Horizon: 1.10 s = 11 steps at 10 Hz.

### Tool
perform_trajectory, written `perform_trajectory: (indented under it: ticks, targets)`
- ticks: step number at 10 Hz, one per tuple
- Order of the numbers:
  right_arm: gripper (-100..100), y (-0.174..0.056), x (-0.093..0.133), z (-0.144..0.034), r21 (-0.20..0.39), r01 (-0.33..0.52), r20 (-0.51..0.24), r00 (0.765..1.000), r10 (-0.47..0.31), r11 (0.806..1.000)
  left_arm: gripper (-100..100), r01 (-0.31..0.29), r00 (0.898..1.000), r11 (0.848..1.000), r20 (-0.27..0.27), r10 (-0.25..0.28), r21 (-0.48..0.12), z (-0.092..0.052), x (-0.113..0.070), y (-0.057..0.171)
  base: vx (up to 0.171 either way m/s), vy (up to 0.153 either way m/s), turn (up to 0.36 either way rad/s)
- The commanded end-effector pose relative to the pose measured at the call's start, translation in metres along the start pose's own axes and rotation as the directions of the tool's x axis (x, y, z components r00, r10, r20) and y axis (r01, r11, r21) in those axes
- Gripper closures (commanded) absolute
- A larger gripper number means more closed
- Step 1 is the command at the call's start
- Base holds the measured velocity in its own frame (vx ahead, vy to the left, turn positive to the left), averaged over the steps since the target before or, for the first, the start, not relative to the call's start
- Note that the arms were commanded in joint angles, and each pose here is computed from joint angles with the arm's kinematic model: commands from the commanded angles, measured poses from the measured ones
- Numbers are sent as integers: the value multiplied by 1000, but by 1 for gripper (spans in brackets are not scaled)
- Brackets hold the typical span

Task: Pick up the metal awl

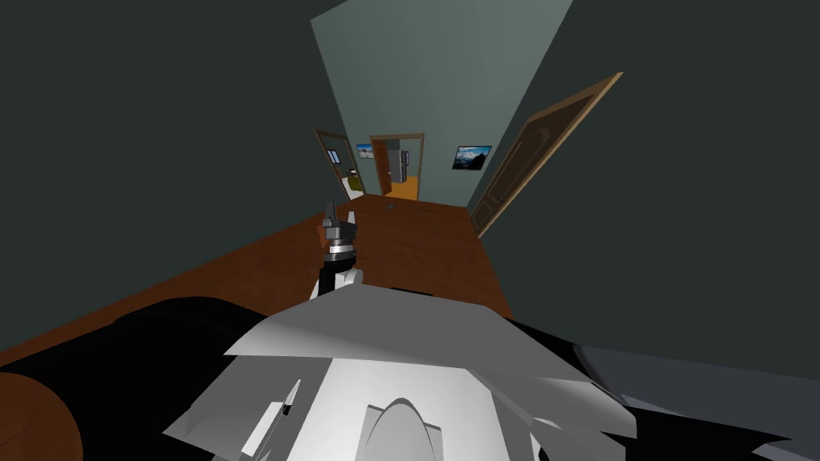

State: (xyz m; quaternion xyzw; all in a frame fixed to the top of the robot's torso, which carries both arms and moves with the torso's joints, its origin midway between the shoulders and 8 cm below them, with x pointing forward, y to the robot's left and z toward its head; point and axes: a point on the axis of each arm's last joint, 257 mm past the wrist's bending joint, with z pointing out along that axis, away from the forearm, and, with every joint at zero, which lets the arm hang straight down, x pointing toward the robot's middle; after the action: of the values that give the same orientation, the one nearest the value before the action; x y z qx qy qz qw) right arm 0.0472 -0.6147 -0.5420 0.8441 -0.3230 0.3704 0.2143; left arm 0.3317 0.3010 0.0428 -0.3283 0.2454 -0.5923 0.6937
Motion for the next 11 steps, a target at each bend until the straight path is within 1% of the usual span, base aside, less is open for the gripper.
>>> perform_trajectory:
  ticks: [1, 3, 4, 5, 8, 9, 10, 11]
  targets:
    - [-100, 3, 1, 0, 4, -20, -6, 1000, 20, 1000, 0, 0, 1000, 1000, 0, 0, 0, 0, 0, 0, 40, -3, -7]
    - [-100, 3, 1, 0, 4, -73, -6, 997, 73, 997, 0, 0, 1000, 1000, 0, 0, 0, 0, 0, 0, 1, -3, -4]
    - [-100, 22, -14, -16, 15, -4, 13, 1000, 3, 1000, 0, 0, 1000, 1000, 0, 0, 0, 0, 0, 0, 58, -3, 154]
    - [-100, 18, -11, -15, 23, -11, 5, 1000, 11, 1000, 0, 0, 1000, 1000, 0, 0, 0, 0, 0, 0, 77, -3, 66]
    - [-100, 21, -11, -16, 20, -87, 1, 996, 87, 996, 0, 0, 1000, 1000, 0, 0, 0, 0, 0, 0, 19, -3, -8]
    - [-100, 38, -27, -34, 37, -22, 27, 999, 21, 999, 0, 0, 1000, 1000, 0, 0, 0, 0, 0, 0, 58, 0, 137]
    - [-100, 32, -23, -33, 48, -30, 16, 999, 30, 998, 0, 0, 1000, 1000, 0, 0, 0, 0, 0, 0, 74, -4, 74]
    - [-100, 36, -23, -34, 43, -47, 15, 999, 46, 998, 0, 0, 1000, 1000, 0, 0, 0, 0, 0, 0, 46, -2, -1]
